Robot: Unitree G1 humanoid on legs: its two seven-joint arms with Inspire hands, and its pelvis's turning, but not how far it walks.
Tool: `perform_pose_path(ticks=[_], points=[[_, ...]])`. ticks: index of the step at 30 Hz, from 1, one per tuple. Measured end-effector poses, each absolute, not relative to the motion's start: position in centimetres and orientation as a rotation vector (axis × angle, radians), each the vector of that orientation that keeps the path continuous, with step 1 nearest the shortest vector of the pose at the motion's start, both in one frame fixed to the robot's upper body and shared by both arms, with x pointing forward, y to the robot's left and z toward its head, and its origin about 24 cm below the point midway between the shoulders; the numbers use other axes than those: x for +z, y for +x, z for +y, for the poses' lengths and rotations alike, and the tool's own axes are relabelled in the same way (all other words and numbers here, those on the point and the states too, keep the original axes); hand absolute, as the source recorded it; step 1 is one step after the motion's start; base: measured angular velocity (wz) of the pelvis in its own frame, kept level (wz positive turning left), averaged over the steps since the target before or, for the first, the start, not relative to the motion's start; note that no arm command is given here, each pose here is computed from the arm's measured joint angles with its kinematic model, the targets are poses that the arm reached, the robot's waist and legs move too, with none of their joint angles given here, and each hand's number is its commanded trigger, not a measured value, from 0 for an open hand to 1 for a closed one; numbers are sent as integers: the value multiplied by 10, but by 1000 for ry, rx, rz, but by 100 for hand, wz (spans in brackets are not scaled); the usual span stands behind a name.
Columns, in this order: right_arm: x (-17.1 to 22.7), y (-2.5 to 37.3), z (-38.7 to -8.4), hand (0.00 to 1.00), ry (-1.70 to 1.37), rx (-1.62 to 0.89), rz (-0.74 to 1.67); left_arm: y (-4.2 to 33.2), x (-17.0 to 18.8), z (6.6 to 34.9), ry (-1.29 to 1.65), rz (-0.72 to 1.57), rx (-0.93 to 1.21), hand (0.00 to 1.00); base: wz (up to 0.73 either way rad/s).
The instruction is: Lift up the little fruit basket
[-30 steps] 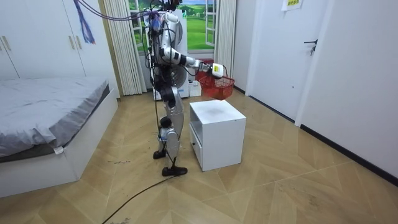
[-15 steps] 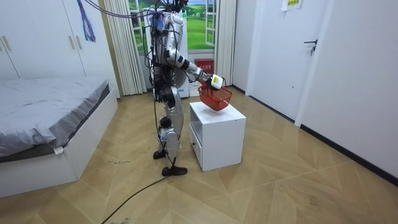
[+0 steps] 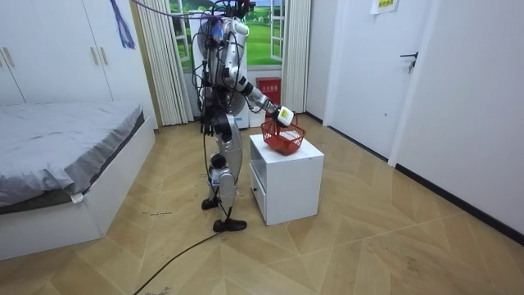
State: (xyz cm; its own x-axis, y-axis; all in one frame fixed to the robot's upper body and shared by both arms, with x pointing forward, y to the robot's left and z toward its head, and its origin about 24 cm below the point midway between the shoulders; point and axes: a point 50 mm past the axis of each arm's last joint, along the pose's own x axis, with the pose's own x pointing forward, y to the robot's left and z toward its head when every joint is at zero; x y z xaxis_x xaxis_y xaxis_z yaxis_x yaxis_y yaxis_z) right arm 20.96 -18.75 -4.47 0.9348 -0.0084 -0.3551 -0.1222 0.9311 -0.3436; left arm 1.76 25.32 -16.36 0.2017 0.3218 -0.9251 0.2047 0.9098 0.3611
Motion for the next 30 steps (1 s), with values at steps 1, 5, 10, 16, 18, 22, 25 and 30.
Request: perform_pose_path(ticks=[1, 5, 10, 16, 18, 22, 25, 30], points=[[-45, 209, -187, 0, -376, 63, 361, 18, -164, 253, 456, 1380, 85, 0, 6], [-45, 210, -187, 0, -381, 67, 355, 17, -164, 253, 455, 1380, 84, 0, 7], [-58, 206, -191, 0, -402, 71, 400, 18, -164, 252, 470, 1379, 68, 0, 9], [-66, 199, -194, 0, -435, 78, 443, 17, -165, 249, 480, 1381, 51, 0, 1], [-70, 195, -195, 0, -444, 83, 462, 17, -165, 249, 480, 1381, 52, 0, 0], [-71, 193, -195, 0, -459, 101, 469, 17, -165, 249, 480, 1381, 52, 0, 0], [-71, 193, -194, 0, -460, 108, 469, 17, -165, 249, 489, 1382, 43, 0, 0], [-72, 191, -193, 0, -454, 122, 474, 17, -166, 245, 494, 1382, 37, 0, 0]])
